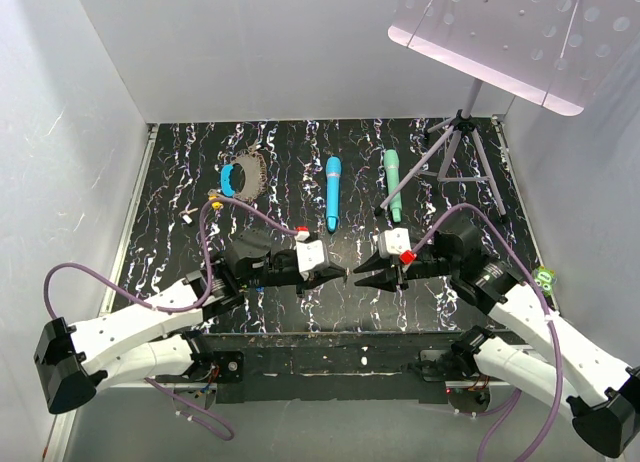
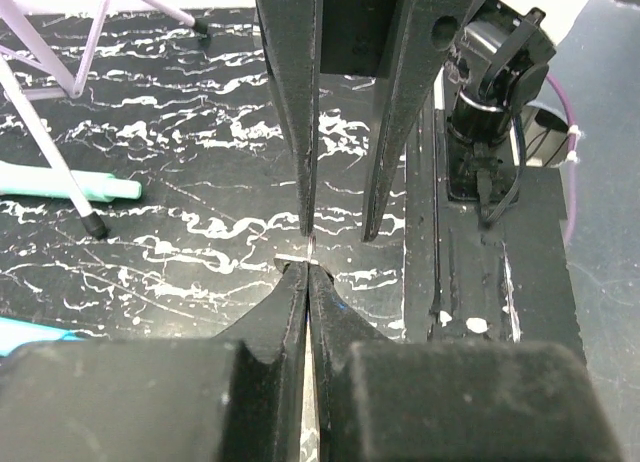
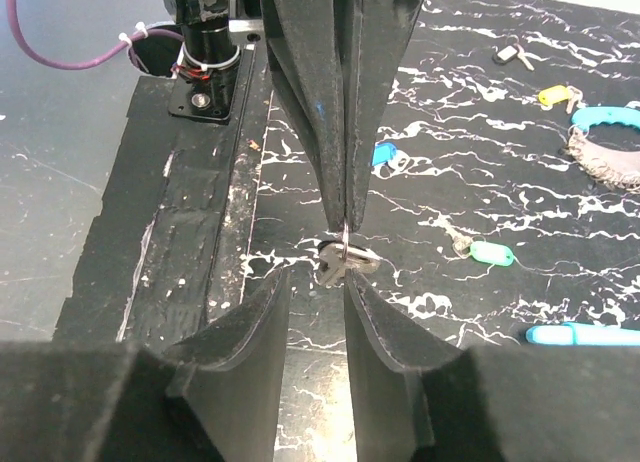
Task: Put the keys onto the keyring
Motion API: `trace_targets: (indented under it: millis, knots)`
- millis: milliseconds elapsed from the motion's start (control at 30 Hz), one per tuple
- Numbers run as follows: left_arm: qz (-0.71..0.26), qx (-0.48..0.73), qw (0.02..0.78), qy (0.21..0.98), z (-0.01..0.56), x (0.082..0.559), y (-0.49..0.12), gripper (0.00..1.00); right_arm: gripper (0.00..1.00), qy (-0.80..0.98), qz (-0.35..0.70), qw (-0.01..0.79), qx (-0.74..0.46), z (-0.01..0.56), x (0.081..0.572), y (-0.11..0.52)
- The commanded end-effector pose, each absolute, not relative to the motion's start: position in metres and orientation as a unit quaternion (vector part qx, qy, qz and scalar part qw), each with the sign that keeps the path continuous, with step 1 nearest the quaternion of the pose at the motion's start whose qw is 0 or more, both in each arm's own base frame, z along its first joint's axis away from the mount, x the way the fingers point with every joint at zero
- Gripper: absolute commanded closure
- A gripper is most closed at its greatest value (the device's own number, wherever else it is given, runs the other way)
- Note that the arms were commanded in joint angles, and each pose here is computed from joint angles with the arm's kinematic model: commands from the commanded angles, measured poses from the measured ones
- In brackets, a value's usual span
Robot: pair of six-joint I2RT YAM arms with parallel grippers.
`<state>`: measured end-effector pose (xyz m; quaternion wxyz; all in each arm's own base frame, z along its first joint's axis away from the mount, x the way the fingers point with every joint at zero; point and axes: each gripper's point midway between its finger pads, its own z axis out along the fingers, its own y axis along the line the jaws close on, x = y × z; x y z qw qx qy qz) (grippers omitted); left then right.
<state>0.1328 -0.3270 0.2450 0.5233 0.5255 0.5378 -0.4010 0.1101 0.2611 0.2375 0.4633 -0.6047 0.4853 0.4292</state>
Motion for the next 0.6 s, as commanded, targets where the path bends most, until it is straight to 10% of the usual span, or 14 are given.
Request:
trace_targets:
  millis: [0,567]
  knots:
    - [-0.360,0.557,0.488,0.568,0.236,0.134,-0.315,1.00,0.63,0.486,0.425,0.454,-0.615,0.249,0.110,0.262]
    - [-0.359,0.562,0.470,0.579,0.243,0.137,-0.322,1.00,0.59,0.478,0.453,0.442,-0.609,0.251,0.120,0.280]
